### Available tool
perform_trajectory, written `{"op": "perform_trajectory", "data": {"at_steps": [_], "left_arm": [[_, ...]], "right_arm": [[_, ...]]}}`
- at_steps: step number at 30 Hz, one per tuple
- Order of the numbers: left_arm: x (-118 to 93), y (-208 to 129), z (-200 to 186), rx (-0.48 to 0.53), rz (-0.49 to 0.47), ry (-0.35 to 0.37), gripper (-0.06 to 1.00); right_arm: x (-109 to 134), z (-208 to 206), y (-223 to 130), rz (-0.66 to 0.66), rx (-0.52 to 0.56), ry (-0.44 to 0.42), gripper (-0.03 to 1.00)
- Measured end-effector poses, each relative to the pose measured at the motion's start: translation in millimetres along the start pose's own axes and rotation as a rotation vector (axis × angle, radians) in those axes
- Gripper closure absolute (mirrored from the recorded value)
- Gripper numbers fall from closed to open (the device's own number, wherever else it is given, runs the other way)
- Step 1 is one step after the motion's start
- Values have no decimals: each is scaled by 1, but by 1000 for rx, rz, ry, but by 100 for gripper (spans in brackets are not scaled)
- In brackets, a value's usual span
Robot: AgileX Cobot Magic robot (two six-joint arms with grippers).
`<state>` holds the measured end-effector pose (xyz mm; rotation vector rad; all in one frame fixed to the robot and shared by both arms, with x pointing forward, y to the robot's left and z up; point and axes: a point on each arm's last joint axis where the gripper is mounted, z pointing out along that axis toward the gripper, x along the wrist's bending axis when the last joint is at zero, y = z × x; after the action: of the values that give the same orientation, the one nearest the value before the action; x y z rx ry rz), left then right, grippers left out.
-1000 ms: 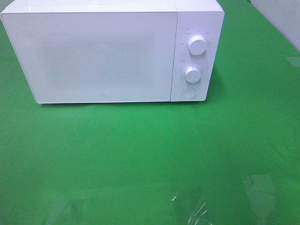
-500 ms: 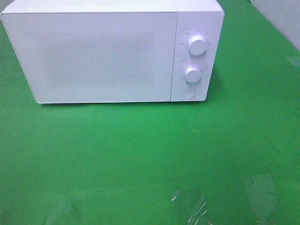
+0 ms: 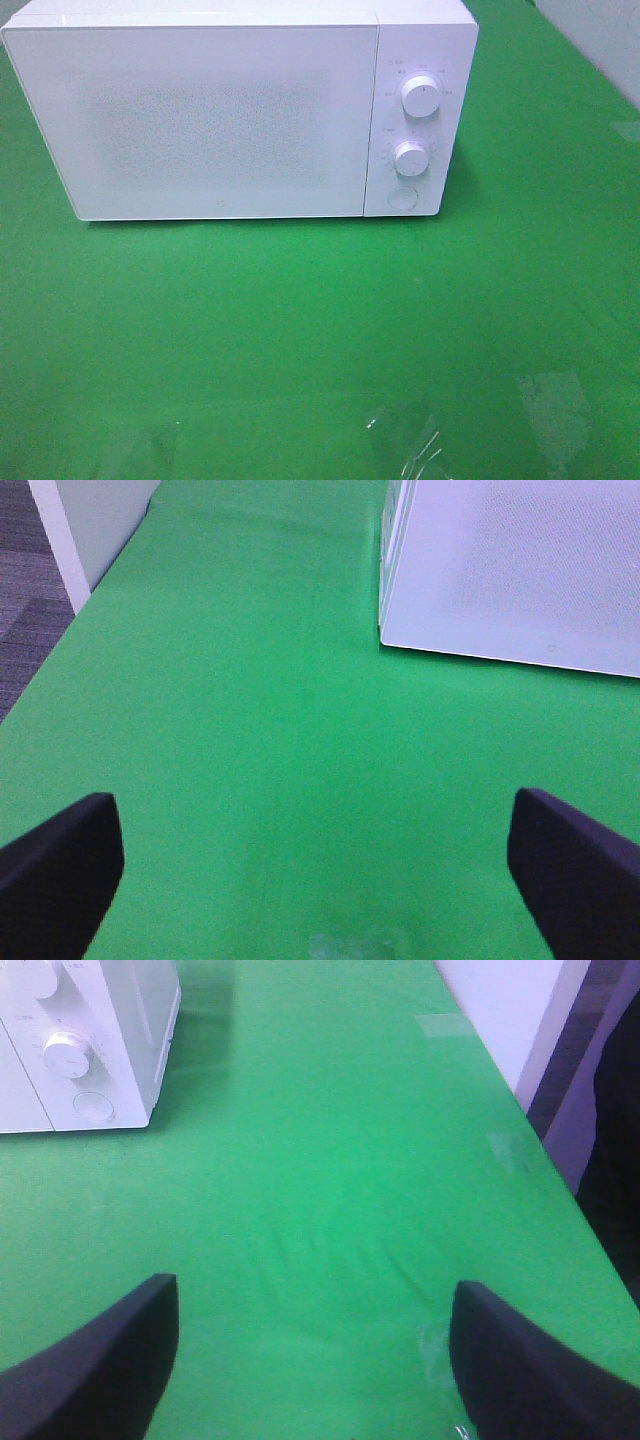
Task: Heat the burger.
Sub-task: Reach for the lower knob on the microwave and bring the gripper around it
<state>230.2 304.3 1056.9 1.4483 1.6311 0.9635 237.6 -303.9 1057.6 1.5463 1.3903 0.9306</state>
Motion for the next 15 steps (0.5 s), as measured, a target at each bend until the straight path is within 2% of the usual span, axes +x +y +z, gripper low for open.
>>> {"op": "perform_trajectory", "data": {"at_steps": [15], "left_arm": [[0, 0, 0, 0, 0, 0, -2]], "right_arm": [[0, 0, 1, 0, 3, 0, 24]]}}
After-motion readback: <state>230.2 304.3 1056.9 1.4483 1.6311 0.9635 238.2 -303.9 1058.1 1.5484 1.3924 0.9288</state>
